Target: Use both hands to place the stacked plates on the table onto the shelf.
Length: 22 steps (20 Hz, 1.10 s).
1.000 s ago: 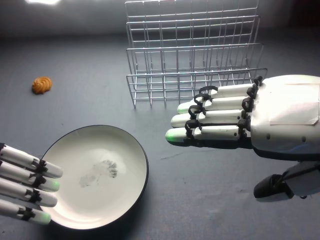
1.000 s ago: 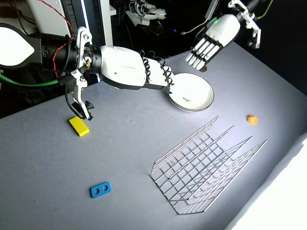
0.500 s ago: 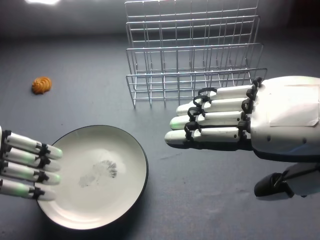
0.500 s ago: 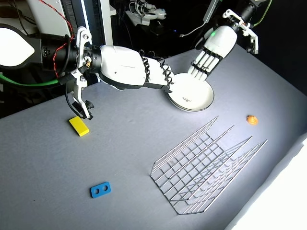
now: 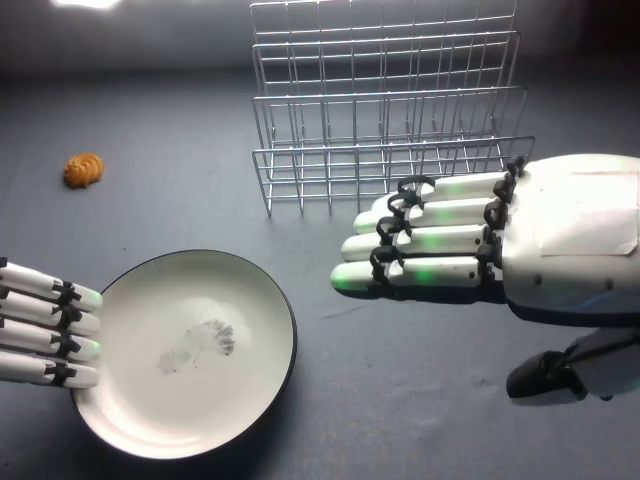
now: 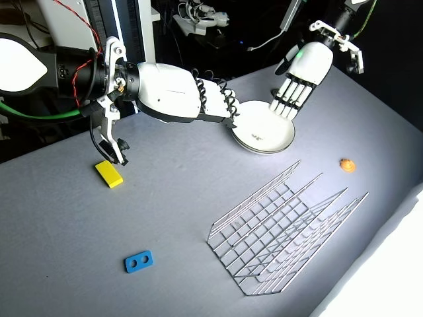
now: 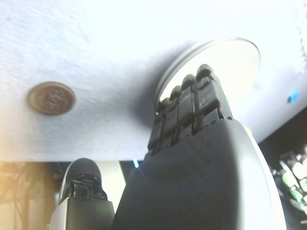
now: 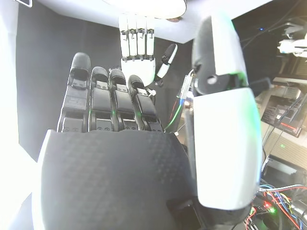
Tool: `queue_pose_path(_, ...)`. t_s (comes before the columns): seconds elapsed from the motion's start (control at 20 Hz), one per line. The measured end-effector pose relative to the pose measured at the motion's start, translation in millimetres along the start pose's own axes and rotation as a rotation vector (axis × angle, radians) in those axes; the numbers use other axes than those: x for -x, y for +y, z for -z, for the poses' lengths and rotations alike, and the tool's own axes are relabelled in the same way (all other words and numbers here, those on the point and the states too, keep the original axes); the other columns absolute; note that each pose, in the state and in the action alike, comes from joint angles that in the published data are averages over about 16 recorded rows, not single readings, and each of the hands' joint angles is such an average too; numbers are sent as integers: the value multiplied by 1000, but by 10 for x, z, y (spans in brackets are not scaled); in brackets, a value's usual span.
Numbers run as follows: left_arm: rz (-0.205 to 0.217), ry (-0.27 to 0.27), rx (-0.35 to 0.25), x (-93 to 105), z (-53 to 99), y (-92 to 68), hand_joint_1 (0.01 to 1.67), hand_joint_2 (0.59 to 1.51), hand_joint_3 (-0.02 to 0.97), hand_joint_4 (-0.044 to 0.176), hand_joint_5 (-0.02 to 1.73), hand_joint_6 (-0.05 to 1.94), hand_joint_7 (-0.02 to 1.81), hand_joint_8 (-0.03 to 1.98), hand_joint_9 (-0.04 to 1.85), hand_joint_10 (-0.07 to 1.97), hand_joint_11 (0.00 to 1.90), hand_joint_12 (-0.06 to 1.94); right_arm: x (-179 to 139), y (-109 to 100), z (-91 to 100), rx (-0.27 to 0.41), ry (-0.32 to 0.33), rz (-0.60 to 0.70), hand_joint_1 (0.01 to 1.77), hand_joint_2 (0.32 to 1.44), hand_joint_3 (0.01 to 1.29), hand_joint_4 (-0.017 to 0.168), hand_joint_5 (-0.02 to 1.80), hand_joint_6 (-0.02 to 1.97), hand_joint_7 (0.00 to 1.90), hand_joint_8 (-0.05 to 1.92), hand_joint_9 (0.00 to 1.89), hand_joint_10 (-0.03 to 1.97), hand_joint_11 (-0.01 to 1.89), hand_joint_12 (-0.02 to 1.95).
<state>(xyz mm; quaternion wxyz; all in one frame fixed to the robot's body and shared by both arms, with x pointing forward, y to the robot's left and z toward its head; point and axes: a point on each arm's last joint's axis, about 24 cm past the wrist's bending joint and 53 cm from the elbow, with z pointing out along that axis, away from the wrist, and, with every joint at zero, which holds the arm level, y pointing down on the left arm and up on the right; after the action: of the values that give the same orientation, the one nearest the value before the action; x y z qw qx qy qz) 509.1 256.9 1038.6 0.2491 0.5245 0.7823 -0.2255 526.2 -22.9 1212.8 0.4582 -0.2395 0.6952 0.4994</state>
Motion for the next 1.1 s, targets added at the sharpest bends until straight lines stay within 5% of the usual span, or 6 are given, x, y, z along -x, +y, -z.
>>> queue_pose_path(1.1, -8, -16, -67, 79, -173, -244, 18, 1123, 13, 6, 6, 11, 15, -9, 17, 4, 15, -12, -9, -4, 1, -1, 2, 8, 1074, 974, 20, 1, 18, 19, 21, 14, 15, 3, 21, 358)
